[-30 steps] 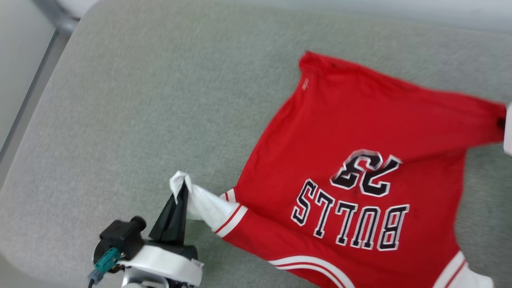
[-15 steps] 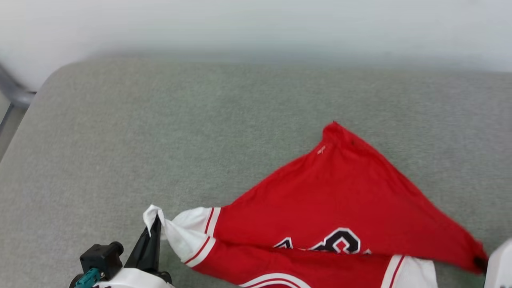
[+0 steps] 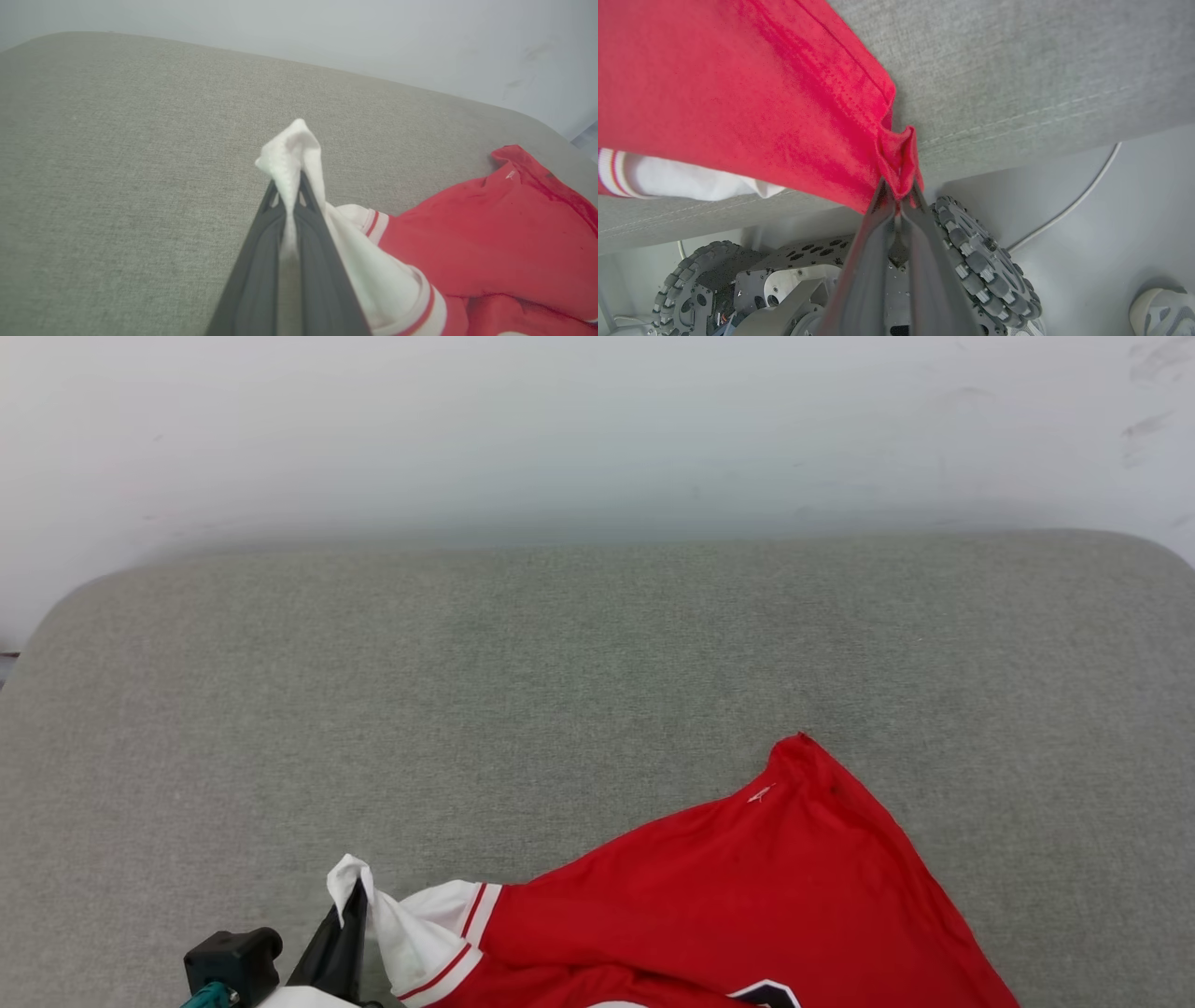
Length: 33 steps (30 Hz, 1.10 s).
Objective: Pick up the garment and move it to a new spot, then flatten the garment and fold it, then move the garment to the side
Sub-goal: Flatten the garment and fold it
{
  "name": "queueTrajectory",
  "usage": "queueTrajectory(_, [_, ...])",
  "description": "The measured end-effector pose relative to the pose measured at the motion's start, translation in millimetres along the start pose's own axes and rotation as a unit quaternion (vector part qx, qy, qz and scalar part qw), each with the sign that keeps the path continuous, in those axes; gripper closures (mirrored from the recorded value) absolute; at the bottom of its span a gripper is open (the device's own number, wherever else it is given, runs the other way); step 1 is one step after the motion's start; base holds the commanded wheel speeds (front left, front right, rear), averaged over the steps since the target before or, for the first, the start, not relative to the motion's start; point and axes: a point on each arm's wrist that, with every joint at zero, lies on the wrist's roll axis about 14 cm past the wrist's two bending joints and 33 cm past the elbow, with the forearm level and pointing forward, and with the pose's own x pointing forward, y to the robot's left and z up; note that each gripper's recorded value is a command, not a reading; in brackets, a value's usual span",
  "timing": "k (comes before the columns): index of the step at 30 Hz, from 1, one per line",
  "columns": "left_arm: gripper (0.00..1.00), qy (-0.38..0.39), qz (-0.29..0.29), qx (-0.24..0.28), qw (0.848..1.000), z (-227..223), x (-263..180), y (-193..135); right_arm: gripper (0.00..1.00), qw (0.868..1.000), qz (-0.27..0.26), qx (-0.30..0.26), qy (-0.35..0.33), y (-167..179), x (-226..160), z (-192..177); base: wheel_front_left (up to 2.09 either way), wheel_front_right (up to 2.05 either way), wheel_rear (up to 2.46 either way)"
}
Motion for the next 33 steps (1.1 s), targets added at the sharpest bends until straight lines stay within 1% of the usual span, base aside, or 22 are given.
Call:
queueTrajectory(3, [1.0,0.005,-0.009,0.001,1.0,-0.9,2.0,-5.6,0.0,0.998,0.018,0.008,-0.057,8.5,-1.3,16.3,0.0,0.0,0.0])
queueTrajectory(6, [1.0,0.007,-0.012,0.002,1.0,-1.8,2.6,-7.3,0.0,0.99,0.025,0.01,-0.138,13.5,-5.3,47.8,0.0,0.0,0.0])
queueTrajectory(10, [1.0,0.007,-0.013,0.002,1.0,-0.7,4.4,-8.5,0.0,0.967,0.03,0.001,-0.253,22.5,-15.1,95.9,0.0,0.0,0.0])
queueTrajectory(11, [1.0,0.004,-0.012,0.002,1.0,0.4,6.5,-8.6,0.0,0.948,0.041,-0.016,-0.315,37.0,-19.2,126.2,0.0,0.0,0.0])
queueTrajectory(13, [1.0,0.003,-0.012,0.001,1.0,0.5,9.3,-9.4,0.0,0.937,0.057,-0.027,-0.343,51.1,-18.5,144.5,0.0,0.0,0.0])
queueTrajectory(14, [1.0,0.001,-0.013,0.001,1.0,1.8,11.5,-10.6,0.0,0.935,0.062,-0.039,-0.347,57.3,-16.3,152.4,0.0,0.0,0.0])
queueTrajectory(16, [1.0,0.0,-0.015,0.002,1.0,2.5,14.7,-12.1,0.0,0.932,0.08,-0.057,-0.349,73.6,-10.3,165.4,0.0,0.0,0.0])
queueTrajectory(19, [1.0,-0.007,-0.02,0.0,1.0,6.2,21.6,-14.8,0.0,0.934,0.104,-0.096,-0.327,98.9,3.0,181.8,0.0,0.0,0.0])
queueTrajectory(21, [1.0,-0.017,-0.023,0.001,1.0,10.5,27.4,-17.3,0.0,0.942,0.115,-0.123,-0.29,111.7,16.0,187.1,0.0,0.0,0.0])
queueTrajectory(23, [1.0,-0.021,-0.024,-0.003,0.999,10.8,31.0,-19.4,0.0,0.951,0.124,-0.155,-0.237,124.9,30.7,185.5,0.0,0.0,0.0])
queueTrajectory(25, [1.0,-0.021,-0.024,-0.004,0.999,8.6,32.8,-19.4,0.0,0.954,0.132,-0.188,-0.192,138.6,40.5,187.8,0.0,0.0,0.0])
queueTrajectory(28, [1.0,-0.023,-0.023,-0.008,0.999,7.6,36.2,-20.0,0.0,0.952,0.142,-0.235,-0.137,159.9,50.6,190.2,0.0,0.0,0.0])
queueTrajectory(33, [1.0,-0.023,-0.022,-0.012,0.999,5.5,43.4,-18.2,0.0,0.938,0.148,-0.307,-0.062,187.2,68.5,186.7,0.0,0.0,0.0])
